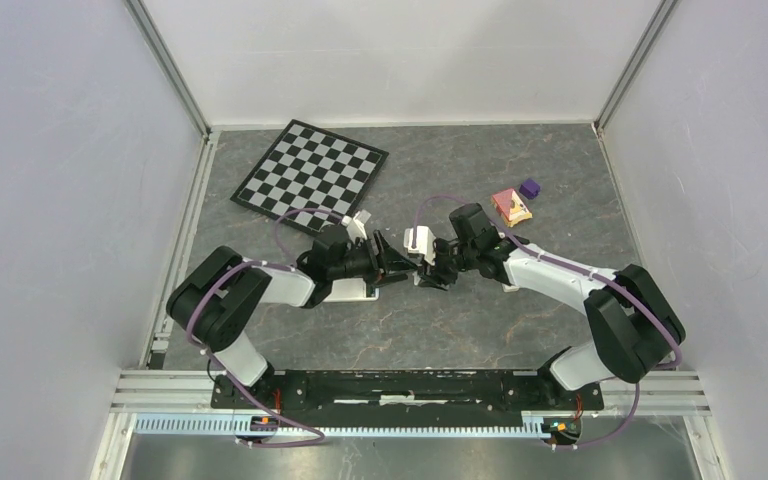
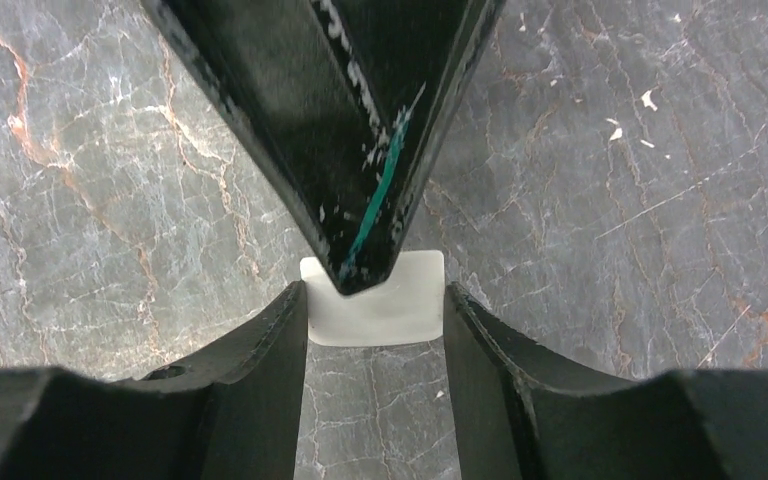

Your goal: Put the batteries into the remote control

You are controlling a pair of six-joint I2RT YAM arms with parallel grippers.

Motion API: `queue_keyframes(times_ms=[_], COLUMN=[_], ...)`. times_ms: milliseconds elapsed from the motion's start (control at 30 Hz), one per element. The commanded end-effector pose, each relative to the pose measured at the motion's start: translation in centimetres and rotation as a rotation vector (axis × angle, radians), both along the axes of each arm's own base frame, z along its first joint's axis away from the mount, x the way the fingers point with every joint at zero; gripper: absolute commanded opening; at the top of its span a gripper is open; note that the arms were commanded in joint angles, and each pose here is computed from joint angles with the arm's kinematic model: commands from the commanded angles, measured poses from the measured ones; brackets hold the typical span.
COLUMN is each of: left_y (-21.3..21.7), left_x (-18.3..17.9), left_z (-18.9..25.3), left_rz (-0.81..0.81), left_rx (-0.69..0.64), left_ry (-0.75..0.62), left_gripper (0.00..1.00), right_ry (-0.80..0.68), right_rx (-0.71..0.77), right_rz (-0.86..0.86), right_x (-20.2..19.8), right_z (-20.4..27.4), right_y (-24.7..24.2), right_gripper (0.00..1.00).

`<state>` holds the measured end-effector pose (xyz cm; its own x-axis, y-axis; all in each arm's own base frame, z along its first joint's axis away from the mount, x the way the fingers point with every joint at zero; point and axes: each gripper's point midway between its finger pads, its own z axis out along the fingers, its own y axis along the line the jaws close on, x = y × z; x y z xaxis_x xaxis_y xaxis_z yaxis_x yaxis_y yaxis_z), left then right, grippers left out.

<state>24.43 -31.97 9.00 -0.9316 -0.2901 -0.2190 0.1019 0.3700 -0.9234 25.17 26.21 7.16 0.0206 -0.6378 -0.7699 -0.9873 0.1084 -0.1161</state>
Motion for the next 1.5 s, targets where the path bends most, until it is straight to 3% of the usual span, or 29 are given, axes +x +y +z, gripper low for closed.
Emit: queue_keyframes(times_ms=[0, 333, 600, 733, 900, 1067, 1300, 1400, 1467], left_y=[-1.5, -2.1, -2.2, -2.3, -2.1, -1.7, -0.5, 0.5, 1.0], left_x=[0.4, 0.3, -0.1, -0.2, 0.1, 0.7, 2.3, 3.1, 3.6], left_z=[1.8, 1.5, 1.6, 1.7, 1.3, 0.7, 2.5, 4.4, 6.3], left_rz=[-0.038, -0.071, -0.092, -0.096, -0.079, -0.044, 0.042, 0.098, 0.138], left_rx=[-0.06, -0.052, -0.065, -0.07, -0.055, -0.029, -0.04, -0.077, -0.117], left_ry=[-0.018, -0.005, 0.0, -0.001, -0.005, -0.004, -0.037, -0.046, -0.053], left_gripper=[0.63, 0.46, 0.23, 0.02, 0.02, 0.02, 0.02, 0.02, 0.02], right_ry=[-0.056, -0.044, -0.041, -0.034, -0.028, 0.03, 0.202, 0.433, 0.58], right_rx=[0.099, 0.122, 0.134, 0.126, 0.108, 0.14, 0.328, 0.469, 0.649], right_rz=[0.016, 0.031, 0.036, 0.022, -0.016, -0.09, -0.487, -0.72, -0.772], right_x=[0.9, 1.0, 0.9, 1.1, 1.3, 1.7, 4.4, 4.4, 3.3], right_z=[2.8, 3.3, 3.5, 3.2, 3.1, 4.6, 9.1, 10.0, 11.4], right_y=[1.5, 2.1, 2.3, 2.2, 1.6, 1.0, -1.3, -2.1, -1.5], right_gripper=[0.53, 0.52, 0.53, 0.54, 0.73, 0.98, 0.98, 0.98, 0.98])
